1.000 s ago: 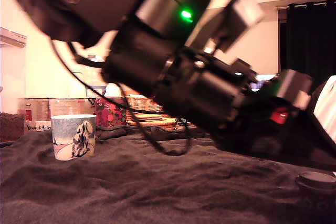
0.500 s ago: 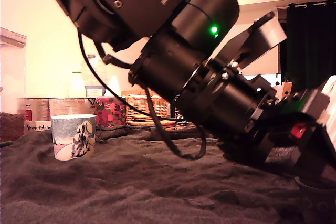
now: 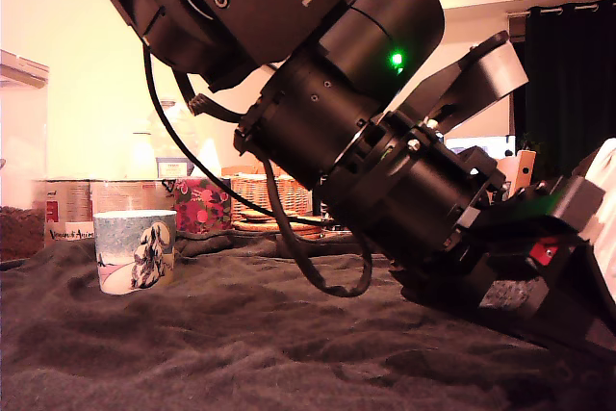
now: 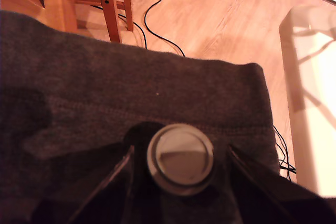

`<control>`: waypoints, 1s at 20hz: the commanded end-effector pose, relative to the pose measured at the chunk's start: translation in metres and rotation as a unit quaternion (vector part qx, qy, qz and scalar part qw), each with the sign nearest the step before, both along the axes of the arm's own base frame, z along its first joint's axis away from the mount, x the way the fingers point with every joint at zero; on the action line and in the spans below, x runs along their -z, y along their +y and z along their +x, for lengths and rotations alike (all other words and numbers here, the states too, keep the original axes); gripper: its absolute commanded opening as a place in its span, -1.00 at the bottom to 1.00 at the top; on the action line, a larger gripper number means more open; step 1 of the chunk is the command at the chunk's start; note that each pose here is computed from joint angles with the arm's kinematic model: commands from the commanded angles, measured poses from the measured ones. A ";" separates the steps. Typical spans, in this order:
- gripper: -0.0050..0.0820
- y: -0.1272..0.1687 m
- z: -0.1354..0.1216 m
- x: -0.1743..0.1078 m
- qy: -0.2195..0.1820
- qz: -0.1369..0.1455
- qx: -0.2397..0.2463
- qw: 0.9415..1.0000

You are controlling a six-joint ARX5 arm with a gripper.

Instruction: Pick up the coffee capsules on the table and drop them inside the coffee cup

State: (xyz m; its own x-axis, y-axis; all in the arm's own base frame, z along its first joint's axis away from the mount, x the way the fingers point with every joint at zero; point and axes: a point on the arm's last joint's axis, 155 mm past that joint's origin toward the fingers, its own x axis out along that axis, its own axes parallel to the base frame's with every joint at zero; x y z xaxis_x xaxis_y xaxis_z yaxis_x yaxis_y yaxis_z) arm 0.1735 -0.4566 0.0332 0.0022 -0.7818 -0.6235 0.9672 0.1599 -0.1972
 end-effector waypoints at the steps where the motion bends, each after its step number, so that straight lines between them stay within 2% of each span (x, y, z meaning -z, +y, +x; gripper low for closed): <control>1: 0.26 -0.001 -0.001 0.011 0.001 0.010 0.004 1.000; 5: 0.21 -0.001 -0.002 0.011 0.001 0.010 0.004 1.000; 11: -0.29 -0.001 -0.002 0.011 0.001 0.009 0.004 1.000; 20: -0.31 -0.001 0.009 -0.003 -0.007 -0.005 -0.005 1.000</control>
